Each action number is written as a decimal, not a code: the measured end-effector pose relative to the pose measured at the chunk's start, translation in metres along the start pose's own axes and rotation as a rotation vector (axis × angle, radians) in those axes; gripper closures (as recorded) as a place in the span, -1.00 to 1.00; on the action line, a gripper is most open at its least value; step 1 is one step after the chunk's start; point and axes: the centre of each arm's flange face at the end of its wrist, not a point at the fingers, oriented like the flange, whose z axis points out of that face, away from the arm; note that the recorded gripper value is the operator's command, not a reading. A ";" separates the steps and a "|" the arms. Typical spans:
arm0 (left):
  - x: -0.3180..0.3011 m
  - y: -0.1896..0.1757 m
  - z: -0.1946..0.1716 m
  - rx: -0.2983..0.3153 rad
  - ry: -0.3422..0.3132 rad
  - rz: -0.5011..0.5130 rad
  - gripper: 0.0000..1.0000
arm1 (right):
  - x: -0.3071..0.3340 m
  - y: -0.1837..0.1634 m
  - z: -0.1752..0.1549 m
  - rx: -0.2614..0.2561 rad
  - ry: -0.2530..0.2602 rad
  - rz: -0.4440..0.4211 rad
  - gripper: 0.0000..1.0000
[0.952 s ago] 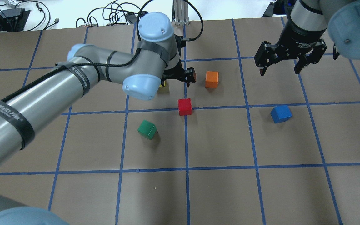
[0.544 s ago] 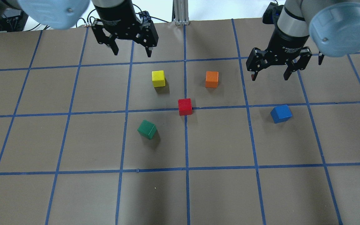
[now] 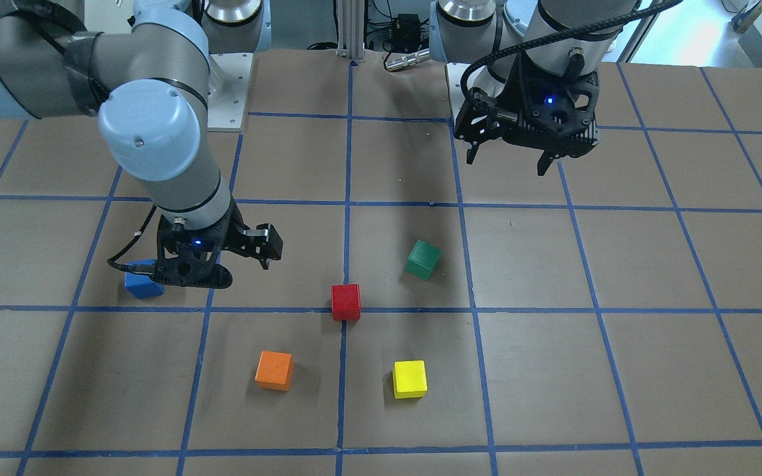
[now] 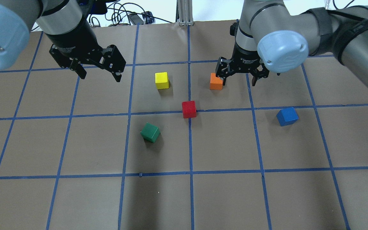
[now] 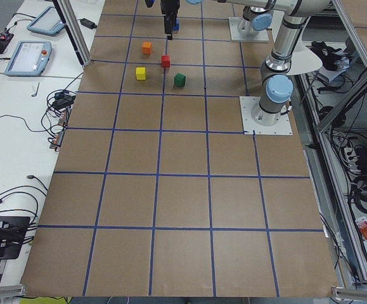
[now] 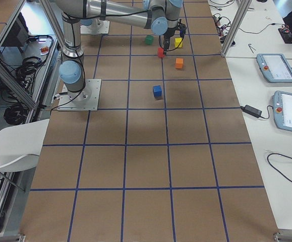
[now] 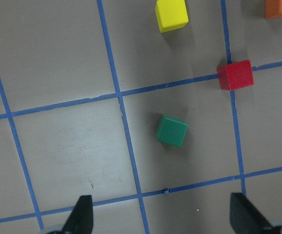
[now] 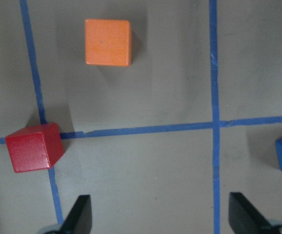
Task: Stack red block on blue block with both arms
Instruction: 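Move the right gripper over the red cube and lower it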
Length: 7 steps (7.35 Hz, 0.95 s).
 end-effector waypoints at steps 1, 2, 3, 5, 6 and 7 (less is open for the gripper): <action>-0.013 0.003 0.003 0.015 -0.001 -0.021 -1.00 | -0.014 -0.005 0.009 0.038 -0.007 -0.013 -1.00; -0.022 0.004 0.004 0.024 0.000 -0.038 -1.00 | -0.031 -0.006 0.024 0.044 -0.009 -0.030 -1.00; -0.026 0.004 0.002 0.033 -0.001 -0.047 -1.00 | -0.051 -0.005 0.044 0.036 -0.006 -0.061 -1.00; -0.027 0.004 -0.004 0.048 -0.004 -0.054 -1.00 | -0.084 -0.002 0.077 0.033 -0.006 -0.116 -1.00; -0.027 0.004 -0.006 0.053 -0.005 -0.055 -1.00 | -0.093 -0.001 0.088 0.033 -0.007 -0.129 -1.00; -0.027 0.003 -0.006 0.058 -0.005 -0.056 -1.00 | -0.103 -0.001 0.098 0.041 -0.010 -0.146 -1.00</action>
